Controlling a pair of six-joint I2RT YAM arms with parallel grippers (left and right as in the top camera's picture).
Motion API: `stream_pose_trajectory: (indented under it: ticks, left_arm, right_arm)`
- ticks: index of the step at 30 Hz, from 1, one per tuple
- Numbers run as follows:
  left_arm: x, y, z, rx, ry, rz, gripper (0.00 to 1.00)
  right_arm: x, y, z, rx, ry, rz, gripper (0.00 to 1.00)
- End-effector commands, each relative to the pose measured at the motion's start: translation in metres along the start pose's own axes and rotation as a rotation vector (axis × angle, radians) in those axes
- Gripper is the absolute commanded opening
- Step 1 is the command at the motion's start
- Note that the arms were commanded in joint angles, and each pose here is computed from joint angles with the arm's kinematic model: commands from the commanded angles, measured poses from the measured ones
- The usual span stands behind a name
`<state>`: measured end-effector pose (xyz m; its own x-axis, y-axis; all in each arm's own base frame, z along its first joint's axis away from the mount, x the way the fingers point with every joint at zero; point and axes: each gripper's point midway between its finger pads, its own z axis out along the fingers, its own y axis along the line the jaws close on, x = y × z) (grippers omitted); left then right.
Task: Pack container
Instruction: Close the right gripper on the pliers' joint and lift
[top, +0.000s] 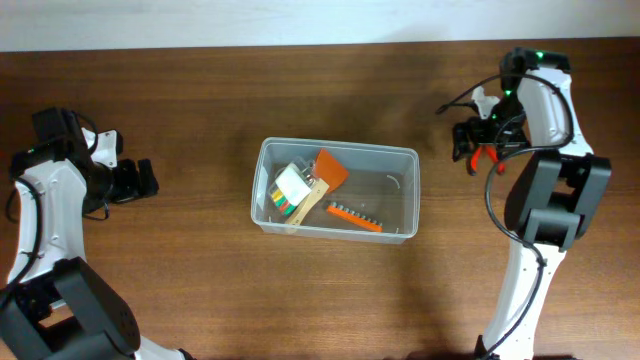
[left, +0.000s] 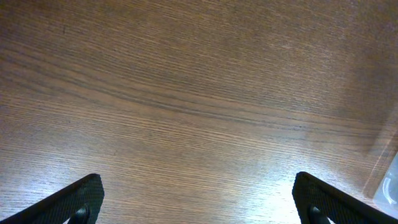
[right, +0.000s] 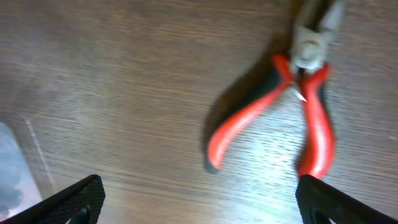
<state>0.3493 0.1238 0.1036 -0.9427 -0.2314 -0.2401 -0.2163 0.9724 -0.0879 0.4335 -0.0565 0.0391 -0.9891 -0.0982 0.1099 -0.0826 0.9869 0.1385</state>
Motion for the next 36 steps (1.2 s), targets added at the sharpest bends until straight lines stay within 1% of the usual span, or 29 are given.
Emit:
stream_pose_trajectory:
  ticks: [1, 6, 17, 24, 25, 27, 29, 30, 33, 35, 36]
  left_arm:
    - [-0.001, 0.000, -0.005, 0.001, -0.016, -0.005, 0.99]
    - [0.001, 0.000, -0.005, 0.001, -0.009, -0.006, 0.99]
    - [0.001, 0.000, -0.005, 0.002, -0.008, -0.006, 0.99]
    - [0.001, -0.001, -0.005, 0.003, -0.007, -0.007, 0.99]
    - [0.001, -0.001, -0.005, 0.003, -0.007, -0.007, 0.99]
    - [0.001, -0.001, -0.005, 0.003, -0.007, -0.007, 0.99]
    - [0.001, -0.001, -0.005, 0.003, -0.007, -0.007, 0.99]
    - [0.001, -0.001, -0.005, 0.003, -0.007, -0.007, 0.99]
    - [0.001, -0.001, -0.005, 0.003, -0.007, -0.007, 0.99]
    - [0.002, -0.001, -0.005, 0.004, -0.006, -0.007, 0.99]
    - [0.002, -0.001, -0.005, 0.006, -0.006, -0.007, 0.99]
  right_arm:
    - [-0.004, 0.017, -0.001, 0.013, -0.007, -0.022, 0.99]
    - [-0.009, 0.019, 0.013, 0.017, -0.020, -0.033, 0.99]
    - [0.006, -0.003, 0.047, 0.002, 0.013, 0.018, 0.99]
    - [0.006, -0.005, 0.059, 0.003, 0.006, 0.044, 0.99]
    - [0.005, -0.005, 0.059, 0.004, 0.002, 0.045, 0.96]
    - [0.003, -0.006, 0.059, 0.007, -0.007, 0.067, 0.82]
    - [0.000, -0.007, 0.059, 0.009, -0.017, 0.101, 0.51]
    - [-0.001, -0.008, 0.059, 0.011, -0.023, 0.122, 0.48]
    - [-0.005, -0.009, 0.059, 0.013, -0.040, 0.152, 0.47]
    - [-0.006, -0.010, 0.059, 0.018, -0.045, 0.152, 0.41]
    - [-0.006, -0.011, 0.059, 0.029, -0.044, 0.167, 0.41]
